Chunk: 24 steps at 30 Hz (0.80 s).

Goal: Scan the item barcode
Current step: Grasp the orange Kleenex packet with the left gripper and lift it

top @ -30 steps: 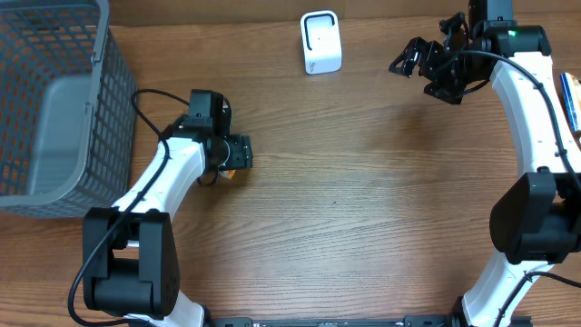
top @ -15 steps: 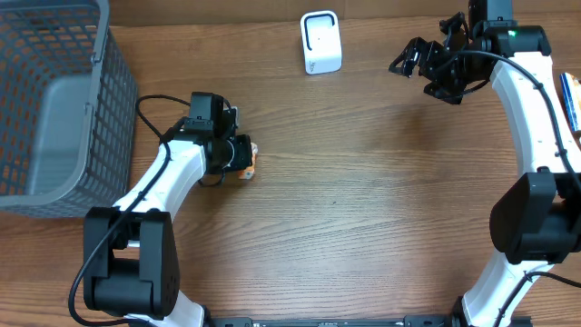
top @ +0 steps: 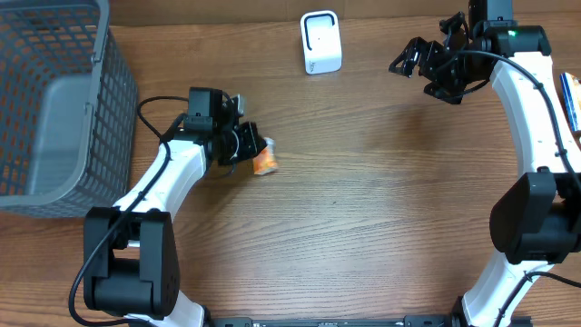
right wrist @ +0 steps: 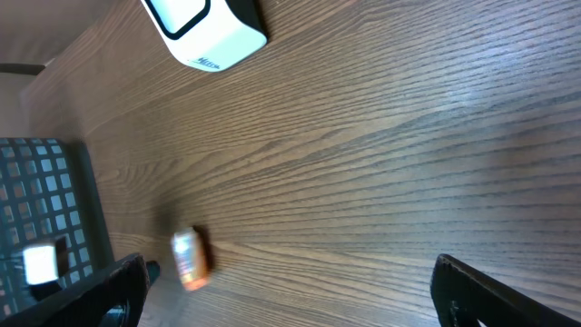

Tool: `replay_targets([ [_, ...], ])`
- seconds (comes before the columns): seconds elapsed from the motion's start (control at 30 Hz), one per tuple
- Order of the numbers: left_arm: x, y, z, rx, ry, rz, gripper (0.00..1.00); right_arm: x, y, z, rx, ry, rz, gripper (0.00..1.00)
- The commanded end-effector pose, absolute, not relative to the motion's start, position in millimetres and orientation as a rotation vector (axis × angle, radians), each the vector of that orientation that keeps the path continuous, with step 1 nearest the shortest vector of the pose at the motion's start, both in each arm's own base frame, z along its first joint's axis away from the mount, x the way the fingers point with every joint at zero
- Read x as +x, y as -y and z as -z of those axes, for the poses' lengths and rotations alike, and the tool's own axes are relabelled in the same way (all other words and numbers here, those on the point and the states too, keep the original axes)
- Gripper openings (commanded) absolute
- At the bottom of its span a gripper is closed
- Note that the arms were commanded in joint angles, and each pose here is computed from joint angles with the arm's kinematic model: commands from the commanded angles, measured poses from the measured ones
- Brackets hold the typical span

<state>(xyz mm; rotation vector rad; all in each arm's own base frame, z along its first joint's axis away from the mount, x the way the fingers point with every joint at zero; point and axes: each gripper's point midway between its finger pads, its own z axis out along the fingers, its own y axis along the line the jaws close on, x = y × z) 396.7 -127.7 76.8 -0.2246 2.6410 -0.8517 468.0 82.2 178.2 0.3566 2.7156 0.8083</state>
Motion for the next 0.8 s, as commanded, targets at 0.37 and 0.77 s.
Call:
replay_targets([
  [0.37,397.6,152.2,-69.9,-0.317,-2.663,0.577,0.5,469.9,-81.2,-180.8,0.343,-2.706,-0.8,1.0],
  [0.77,383.6,104.7,-56.6,-0.478,-2.757,0.538,0.52,469.9,-81.3,-180.8,0.343,-2.706,-0.801,1.0],
])
